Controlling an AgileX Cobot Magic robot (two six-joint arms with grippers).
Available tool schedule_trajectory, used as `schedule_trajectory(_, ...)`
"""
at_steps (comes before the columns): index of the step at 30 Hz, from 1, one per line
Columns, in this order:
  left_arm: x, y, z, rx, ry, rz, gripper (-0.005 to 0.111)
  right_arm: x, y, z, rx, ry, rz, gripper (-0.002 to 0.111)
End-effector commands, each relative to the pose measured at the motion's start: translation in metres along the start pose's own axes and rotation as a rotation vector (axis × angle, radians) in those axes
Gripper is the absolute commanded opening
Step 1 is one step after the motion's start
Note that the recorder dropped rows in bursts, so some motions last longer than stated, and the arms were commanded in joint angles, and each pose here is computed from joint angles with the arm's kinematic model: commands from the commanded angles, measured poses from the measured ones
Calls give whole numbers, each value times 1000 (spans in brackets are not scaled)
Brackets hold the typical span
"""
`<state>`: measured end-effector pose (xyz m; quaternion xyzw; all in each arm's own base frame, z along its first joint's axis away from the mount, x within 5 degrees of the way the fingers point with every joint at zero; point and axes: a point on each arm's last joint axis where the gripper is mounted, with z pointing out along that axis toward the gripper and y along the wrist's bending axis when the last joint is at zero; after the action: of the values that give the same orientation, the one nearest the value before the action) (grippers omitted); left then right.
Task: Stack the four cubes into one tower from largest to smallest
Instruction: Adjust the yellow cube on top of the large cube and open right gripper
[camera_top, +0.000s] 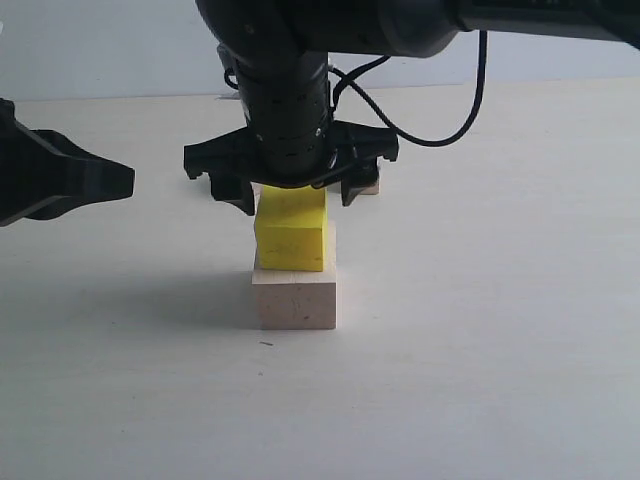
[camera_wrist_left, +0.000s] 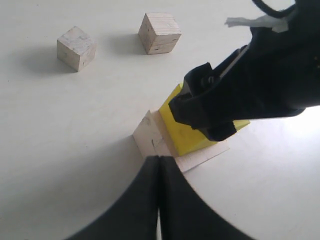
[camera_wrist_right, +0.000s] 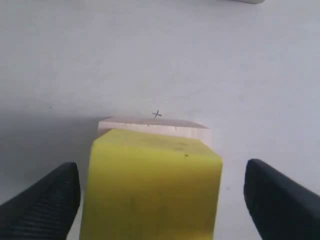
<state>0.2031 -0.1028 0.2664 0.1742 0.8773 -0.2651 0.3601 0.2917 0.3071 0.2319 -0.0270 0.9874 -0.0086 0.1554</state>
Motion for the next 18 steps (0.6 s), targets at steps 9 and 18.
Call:
schedule_trajectory(9,-1,-1,-1,-1,-12,-1,0,4,-4,-2,50,45,-63,84)
schedule_trajectory(18,-1,-1,-1,-1,-12,-1,0,6,1,-2,-10,65,-39,84)
